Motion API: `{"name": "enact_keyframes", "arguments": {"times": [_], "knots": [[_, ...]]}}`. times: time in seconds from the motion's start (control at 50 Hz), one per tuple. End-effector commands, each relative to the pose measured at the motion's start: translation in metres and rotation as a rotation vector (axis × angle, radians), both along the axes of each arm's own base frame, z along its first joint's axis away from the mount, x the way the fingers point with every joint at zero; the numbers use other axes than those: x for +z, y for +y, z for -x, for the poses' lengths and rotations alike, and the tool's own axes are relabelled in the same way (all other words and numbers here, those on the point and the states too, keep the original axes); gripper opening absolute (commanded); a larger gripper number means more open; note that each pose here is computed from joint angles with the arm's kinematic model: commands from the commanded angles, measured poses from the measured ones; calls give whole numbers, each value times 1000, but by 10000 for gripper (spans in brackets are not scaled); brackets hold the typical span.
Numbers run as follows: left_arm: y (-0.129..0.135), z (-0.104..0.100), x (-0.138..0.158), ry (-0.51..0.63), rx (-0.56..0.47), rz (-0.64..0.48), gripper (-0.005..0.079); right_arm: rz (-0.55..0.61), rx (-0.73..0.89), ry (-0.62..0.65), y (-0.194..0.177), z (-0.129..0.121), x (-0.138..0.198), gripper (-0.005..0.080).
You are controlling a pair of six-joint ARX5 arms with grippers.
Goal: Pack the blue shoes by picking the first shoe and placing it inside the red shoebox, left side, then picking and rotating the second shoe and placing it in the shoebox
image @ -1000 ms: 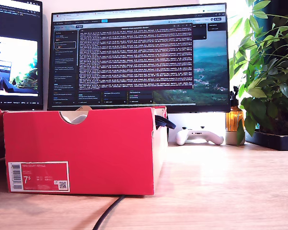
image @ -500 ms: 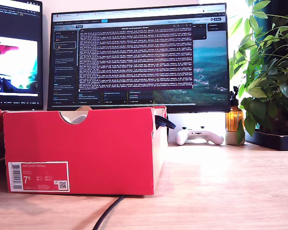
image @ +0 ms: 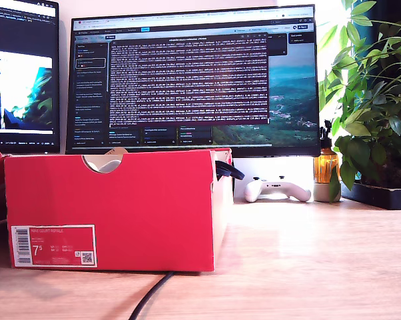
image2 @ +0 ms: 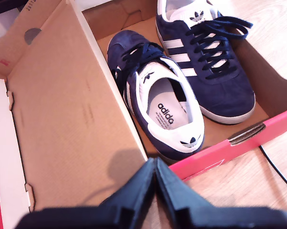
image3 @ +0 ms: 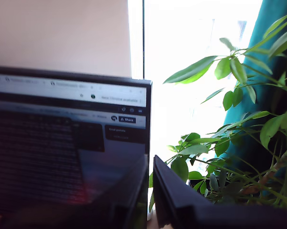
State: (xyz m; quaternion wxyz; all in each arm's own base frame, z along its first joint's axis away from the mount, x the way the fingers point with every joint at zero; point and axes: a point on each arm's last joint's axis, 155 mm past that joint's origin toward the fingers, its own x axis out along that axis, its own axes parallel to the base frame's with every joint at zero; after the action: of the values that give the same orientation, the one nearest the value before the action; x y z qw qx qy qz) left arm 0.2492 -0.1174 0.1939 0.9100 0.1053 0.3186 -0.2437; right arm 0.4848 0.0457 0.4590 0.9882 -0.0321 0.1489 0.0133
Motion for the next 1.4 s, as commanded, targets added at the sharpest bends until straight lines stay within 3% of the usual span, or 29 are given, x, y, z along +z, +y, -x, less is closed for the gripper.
{"name": "enact_keyframes", "arguments": {"times": [0.0,0.26,1.18,1.38], "knots": [[0,0,1,-3,2,6,-11,-2,-10,-83,-9,21,31,-5],[0,0,1,-3,2,6,-11,10,-36,-144,-24,37,45,-5],[0,0,1,-4,2,6,-11,41,-10,-201,-35,72,-23,-5],[0,0,1,-4,2,6,-11,41,-8,-254,-39,84,-24,-5]]}}
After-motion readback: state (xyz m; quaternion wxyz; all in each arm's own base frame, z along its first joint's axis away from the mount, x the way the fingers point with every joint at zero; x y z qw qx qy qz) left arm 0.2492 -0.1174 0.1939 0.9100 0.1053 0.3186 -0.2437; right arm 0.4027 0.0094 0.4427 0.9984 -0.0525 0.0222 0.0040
